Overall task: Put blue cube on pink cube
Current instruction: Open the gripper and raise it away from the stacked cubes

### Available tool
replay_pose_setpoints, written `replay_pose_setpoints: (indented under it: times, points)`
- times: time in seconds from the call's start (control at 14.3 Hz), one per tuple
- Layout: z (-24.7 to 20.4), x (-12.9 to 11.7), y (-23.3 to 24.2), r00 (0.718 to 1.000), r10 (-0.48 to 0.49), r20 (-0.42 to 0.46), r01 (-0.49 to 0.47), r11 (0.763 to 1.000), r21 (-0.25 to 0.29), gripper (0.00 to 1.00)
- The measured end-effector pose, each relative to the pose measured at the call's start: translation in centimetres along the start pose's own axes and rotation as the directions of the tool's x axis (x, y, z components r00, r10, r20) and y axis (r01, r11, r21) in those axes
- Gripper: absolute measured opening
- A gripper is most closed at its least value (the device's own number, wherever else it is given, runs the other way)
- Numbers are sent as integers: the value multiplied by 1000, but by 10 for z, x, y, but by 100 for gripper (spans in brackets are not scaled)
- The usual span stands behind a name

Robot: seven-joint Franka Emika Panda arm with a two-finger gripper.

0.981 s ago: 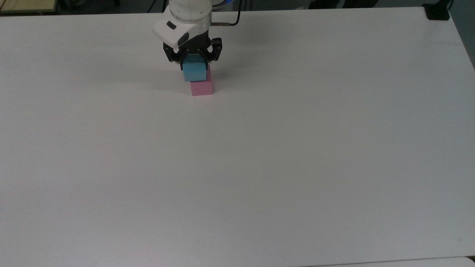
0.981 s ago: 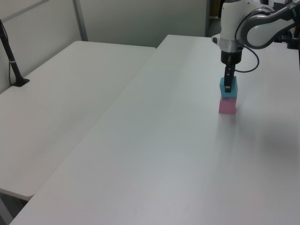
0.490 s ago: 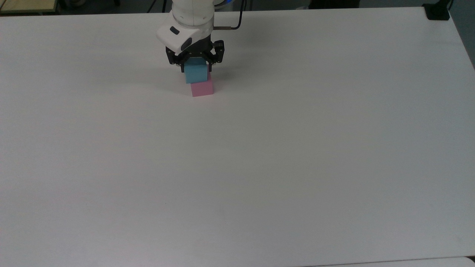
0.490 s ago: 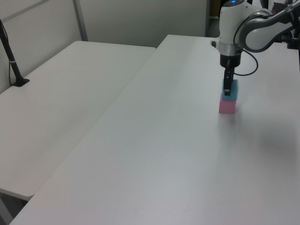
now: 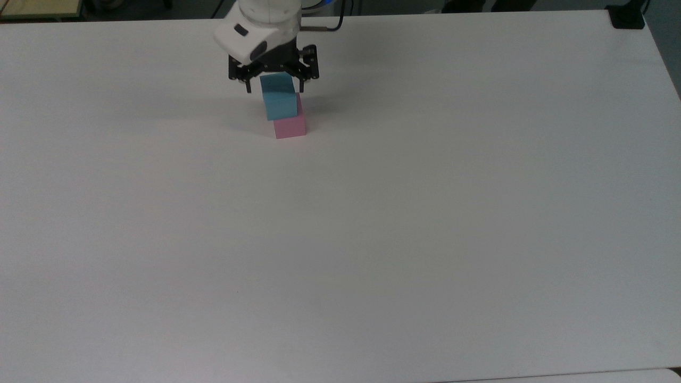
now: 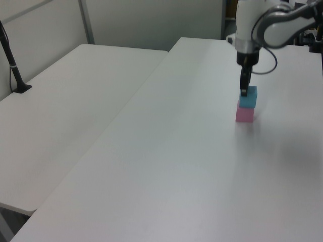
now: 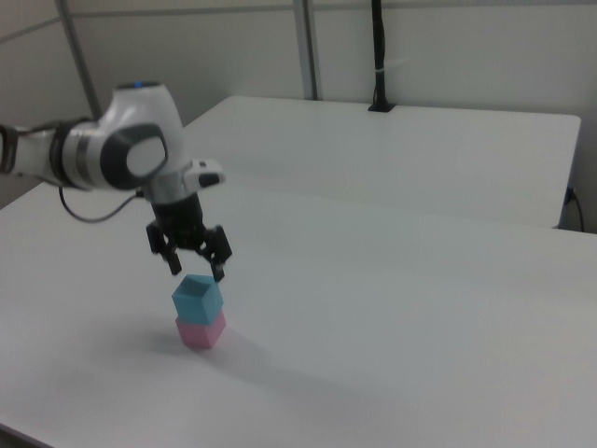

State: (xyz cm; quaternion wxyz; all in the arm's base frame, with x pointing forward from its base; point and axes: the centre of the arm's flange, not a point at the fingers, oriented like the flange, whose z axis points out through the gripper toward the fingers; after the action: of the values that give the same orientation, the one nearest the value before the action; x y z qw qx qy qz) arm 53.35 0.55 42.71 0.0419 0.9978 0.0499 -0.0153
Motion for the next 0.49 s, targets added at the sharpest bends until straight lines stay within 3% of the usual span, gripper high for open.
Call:
replay_pose_setpoints:
  times: [0.21, 0.49]
  points:
    - [-98, 7, 26, 998, 58, -6, -58, 998, 17, 100]
    - [-148, 9, 27, 997, 62, -40, -61, 998, 23, 100]
